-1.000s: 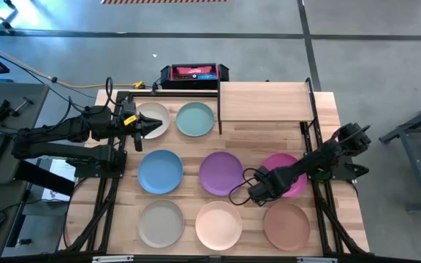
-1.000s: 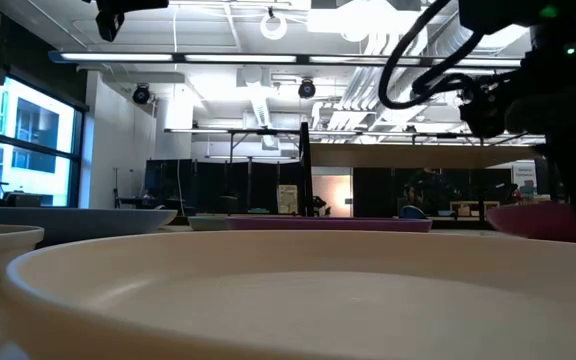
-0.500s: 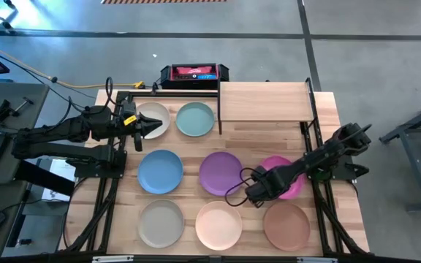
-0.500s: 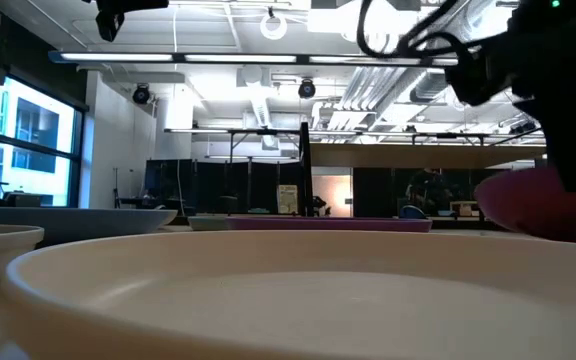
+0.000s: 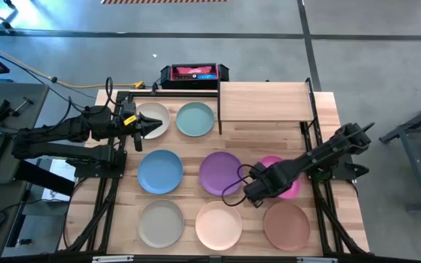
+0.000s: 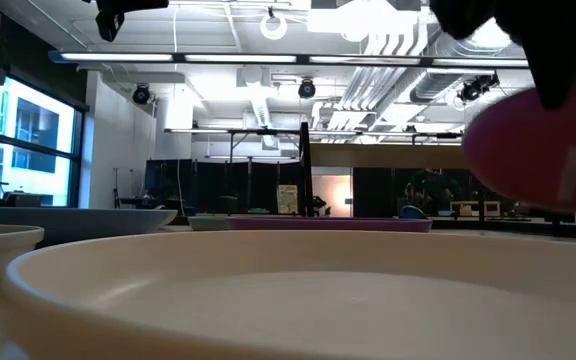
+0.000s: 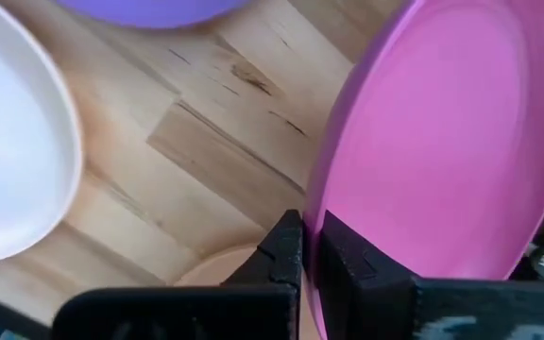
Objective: Place and stack plates onto a shelf
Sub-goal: Put the pink plate on the shelf
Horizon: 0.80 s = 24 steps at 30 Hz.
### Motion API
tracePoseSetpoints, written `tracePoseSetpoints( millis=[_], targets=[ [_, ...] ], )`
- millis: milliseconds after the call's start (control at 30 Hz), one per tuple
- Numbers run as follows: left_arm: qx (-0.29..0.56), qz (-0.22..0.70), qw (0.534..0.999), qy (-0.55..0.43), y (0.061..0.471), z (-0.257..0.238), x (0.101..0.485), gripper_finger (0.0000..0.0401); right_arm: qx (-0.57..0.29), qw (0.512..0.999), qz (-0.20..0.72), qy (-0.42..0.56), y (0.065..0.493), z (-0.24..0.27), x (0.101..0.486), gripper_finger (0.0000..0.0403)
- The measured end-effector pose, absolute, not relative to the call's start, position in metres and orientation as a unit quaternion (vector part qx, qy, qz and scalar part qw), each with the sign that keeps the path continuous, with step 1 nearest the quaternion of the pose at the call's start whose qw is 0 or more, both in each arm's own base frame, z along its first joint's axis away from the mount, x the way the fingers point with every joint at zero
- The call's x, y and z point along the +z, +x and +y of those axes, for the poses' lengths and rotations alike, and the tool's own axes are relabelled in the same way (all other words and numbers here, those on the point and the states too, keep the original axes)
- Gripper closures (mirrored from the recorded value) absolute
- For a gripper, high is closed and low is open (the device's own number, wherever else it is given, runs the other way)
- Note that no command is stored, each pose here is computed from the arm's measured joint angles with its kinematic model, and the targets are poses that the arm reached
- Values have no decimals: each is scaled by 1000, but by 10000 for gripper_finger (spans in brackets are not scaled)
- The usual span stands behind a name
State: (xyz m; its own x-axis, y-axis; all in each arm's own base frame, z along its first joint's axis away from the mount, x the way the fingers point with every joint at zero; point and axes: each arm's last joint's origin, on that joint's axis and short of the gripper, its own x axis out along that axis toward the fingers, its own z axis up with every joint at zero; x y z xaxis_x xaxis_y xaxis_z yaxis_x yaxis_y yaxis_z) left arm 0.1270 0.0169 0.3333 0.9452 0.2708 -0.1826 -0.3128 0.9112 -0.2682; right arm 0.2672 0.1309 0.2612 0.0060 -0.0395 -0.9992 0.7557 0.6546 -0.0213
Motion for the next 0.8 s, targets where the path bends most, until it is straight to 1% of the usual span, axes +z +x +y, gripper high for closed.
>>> tracePoseSetpoints(
  millis=[333,500,633,800],
  targets=[
    [150,72,975,-148,127,17,333,385,-331,675,605,262,263,125,326,403],
    [150,73,975,-148,127,17,333,385,-320,716,564,261,267,117,349,403],
    [150,73,975,-148,127,17,333,385,-316,735,545,249,271,107,360,403],
    [151,77,974,-147,127,17,332,385,-311,746,542,228,277,90,365,403]
  ],
)
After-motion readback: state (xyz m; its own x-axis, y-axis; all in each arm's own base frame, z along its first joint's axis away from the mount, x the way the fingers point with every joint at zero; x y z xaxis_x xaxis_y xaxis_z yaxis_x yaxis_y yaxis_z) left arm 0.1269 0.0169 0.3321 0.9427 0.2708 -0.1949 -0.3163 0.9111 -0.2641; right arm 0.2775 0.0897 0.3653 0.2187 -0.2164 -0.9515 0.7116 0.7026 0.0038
